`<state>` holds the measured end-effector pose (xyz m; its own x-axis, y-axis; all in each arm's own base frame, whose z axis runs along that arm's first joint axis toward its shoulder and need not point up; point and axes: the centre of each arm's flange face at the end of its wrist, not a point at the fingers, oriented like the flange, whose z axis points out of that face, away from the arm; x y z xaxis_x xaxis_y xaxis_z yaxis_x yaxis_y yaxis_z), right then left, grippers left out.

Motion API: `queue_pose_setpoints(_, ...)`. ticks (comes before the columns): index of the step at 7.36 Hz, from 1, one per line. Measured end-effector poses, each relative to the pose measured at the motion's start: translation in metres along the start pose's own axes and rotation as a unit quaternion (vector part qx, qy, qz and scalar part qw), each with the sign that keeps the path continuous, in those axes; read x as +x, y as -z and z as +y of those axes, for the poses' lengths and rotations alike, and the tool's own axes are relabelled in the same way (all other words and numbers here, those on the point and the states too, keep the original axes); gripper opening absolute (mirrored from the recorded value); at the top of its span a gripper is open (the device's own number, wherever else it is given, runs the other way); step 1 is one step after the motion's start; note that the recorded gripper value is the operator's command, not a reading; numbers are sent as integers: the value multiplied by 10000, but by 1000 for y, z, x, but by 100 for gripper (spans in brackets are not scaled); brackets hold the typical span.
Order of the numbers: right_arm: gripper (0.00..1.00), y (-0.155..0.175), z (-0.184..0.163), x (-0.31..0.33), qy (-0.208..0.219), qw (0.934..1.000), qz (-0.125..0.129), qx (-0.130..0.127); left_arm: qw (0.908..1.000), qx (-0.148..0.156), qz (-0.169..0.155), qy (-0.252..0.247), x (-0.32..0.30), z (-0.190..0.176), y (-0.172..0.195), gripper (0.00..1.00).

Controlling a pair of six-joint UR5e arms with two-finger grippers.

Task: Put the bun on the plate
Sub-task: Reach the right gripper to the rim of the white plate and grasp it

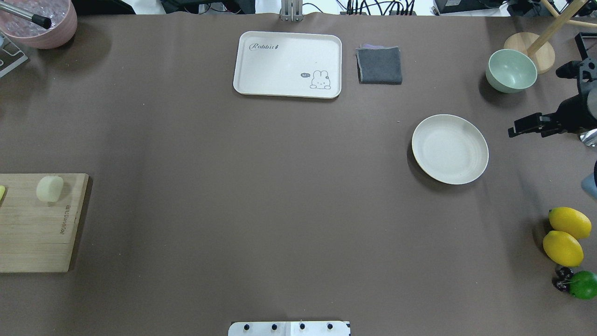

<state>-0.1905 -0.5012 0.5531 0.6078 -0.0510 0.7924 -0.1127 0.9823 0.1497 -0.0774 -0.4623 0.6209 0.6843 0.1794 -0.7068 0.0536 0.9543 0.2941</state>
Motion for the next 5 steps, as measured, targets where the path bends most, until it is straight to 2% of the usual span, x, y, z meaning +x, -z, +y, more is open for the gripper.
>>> queue_pose_setpoints(2,96,-43,19,-31,-9,10000,78,-2,10000,-9,0,10,-1,1,-1,98)
queue_pose_setpoints(4,63,-60,27,-47,68,9999,88,-54,10000,-17,0,14,-2,1,-1,98)
queue_pose_setpoints(5,29,-62,29,-48,69,9999,95,-76,10000,-15,-1,14,-2,1,-1,98)
